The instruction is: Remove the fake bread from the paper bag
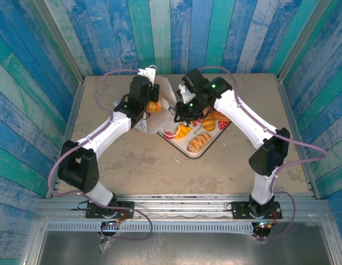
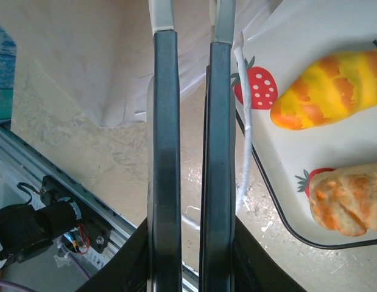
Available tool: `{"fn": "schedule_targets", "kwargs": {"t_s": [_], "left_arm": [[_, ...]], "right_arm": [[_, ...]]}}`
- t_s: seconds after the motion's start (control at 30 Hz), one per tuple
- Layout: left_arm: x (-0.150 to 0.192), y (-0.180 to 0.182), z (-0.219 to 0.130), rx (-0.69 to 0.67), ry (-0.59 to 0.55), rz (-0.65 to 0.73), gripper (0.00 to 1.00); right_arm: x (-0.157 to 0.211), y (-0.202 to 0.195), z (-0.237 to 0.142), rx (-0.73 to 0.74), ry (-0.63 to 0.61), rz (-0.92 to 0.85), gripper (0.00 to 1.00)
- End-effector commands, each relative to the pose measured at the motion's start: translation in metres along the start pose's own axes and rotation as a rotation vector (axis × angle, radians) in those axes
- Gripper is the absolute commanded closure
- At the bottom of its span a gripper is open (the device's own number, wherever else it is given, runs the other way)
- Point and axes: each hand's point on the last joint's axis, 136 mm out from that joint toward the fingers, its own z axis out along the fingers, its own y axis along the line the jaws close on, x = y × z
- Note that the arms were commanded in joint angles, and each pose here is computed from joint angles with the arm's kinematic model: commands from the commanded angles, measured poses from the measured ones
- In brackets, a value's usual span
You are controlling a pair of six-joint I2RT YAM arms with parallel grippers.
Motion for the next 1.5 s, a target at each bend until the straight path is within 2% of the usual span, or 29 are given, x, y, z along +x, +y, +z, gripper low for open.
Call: {"fn": "schedule_targets", "kwargs": {"t_s": [0.0,0.4,1.07,1.47], "left_arm": [[0.001,0.001,0.009,-0.016,0.009,-0.013,1.0],[0.014,0.004,0.031,-0.068,0.053,-0.027,1.0],[0.027,0.017,0.041,-0.127,0.096,-0.023,1.0],[0.021,0.02,0.034,-0.134,0.082,-0.011,1.0]], "right_arm": [[0.002,0.006,-0.012,-0.003,-0.028,-0.04,0.99],[0.025,-0.012,-0.032,0.089,-0.023,-0.045,1.0],[0.035,-0.022,-0.065,0.098,-0.083,-0.012,0.99],[0.041,-0.075,-0.085,0.165,-0.128,0.109,1.0]]}}
